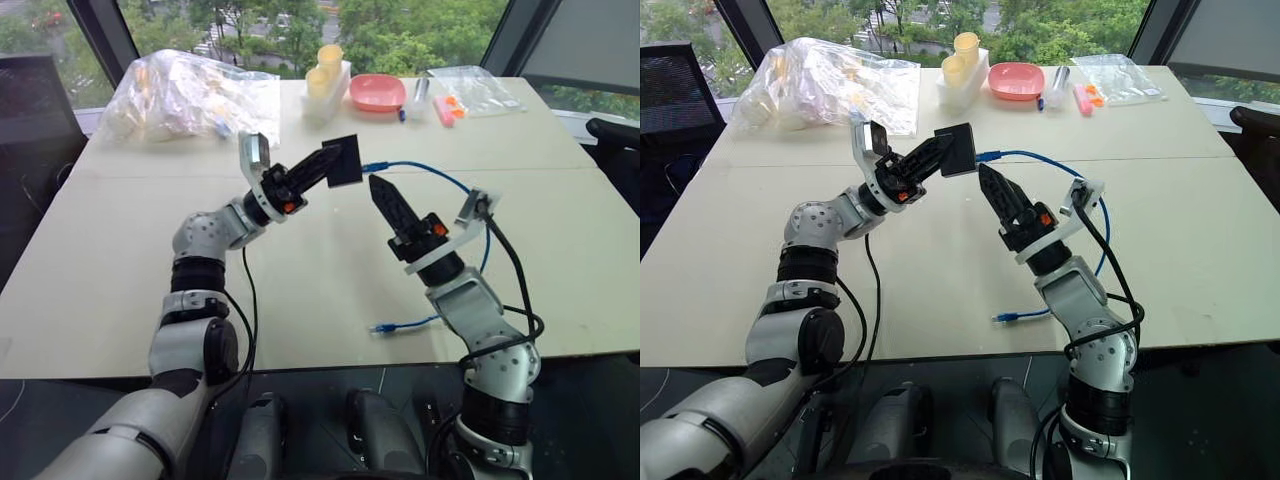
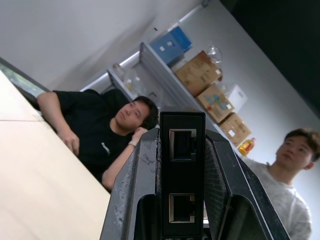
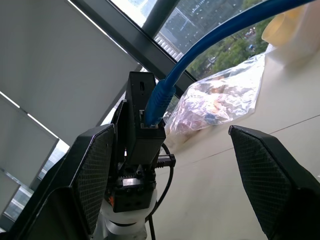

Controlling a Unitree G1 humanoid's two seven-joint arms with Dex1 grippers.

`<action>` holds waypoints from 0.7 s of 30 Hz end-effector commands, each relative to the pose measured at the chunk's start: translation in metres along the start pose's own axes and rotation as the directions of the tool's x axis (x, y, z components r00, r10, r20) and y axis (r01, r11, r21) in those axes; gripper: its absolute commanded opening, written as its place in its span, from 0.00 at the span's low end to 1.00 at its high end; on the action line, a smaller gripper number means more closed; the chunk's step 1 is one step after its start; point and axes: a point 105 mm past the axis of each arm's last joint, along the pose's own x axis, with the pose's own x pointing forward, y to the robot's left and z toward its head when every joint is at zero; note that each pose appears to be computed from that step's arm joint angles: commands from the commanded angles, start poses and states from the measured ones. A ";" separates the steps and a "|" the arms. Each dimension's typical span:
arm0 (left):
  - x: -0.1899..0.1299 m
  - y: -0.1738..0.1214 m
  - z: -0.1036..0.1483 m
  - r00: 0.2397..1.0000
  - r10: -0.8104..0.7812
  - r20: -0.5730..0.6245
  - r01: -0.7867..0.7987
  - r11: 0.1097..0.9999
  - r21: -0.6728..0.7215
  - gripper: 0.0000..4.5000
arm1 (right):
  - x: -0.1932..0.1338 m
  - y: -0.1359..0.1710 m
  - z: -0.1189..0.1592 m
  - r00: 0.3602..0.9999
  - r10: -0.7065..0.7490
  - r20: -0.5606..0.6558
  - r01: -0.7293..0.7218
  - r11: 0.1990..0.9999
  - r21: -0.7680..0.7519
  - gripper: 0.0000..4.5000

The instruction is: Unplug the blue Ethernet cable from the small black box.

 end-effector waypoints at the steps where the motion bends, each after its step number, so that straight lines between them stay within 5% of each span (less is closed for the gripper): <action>1: 0.003 -0.012 0.002 0.999 -0.047 -0.006 0.047 0.999 0.026 0.11 | 0.005 0.011 0.006 0.999 0.045 0.026 -0.044 0.999 -0.011 0.84; 21: 0.001 -0.012 -0.007 0.998 -0.047 -0.044 0.048 0.998 0.030 0.11 | 0.007 0.011 0.005 0.998 0.057 0.017 -0.056 0.998 -0.019 0.84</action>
